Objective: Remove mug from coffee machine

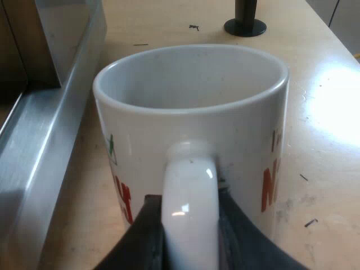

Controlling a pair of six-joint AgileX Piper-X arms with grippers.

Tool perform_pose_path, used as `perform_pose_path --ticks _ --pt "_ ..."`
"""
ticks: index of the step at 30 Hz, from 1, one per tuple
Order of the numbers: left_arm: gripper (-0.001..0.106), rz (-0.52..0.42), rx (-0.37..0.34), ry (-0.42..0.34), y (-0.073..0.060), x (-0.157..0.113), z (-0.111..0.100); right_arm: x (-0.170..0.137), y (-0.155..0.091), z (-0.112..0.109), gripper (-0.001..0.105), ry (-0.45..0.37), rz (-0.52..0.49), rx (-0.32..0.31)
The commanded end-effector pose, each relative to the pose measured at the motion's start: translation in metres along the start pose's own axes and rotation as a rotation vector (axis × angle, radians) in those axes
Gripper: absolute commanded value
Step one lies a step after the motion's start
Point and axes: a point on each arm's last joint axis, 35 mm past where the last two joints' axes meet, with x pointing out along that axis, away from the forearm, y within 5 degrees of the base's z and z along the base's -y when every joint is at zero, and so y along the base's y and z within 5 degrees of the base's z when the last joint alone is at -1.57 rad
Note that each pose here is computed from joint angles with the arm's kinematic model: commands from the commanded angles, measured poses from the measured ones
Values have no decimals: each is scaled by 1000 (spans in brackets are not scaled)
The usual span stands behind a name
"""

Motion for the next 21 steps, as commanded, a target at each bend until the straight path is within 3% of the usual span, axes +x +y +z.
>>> perform_pose_path --ticks 1,12,21 --pt "77 1 13 -14 -1 0 3 -5 -2 -6 0 4 -15 -8" --pt "77 1 13 -14 -1 0 3 -16 2 -22 0 53 63 7" --pt "77 1 13 -14 -1 0 3 -17 4 -33 0 146 99 3"
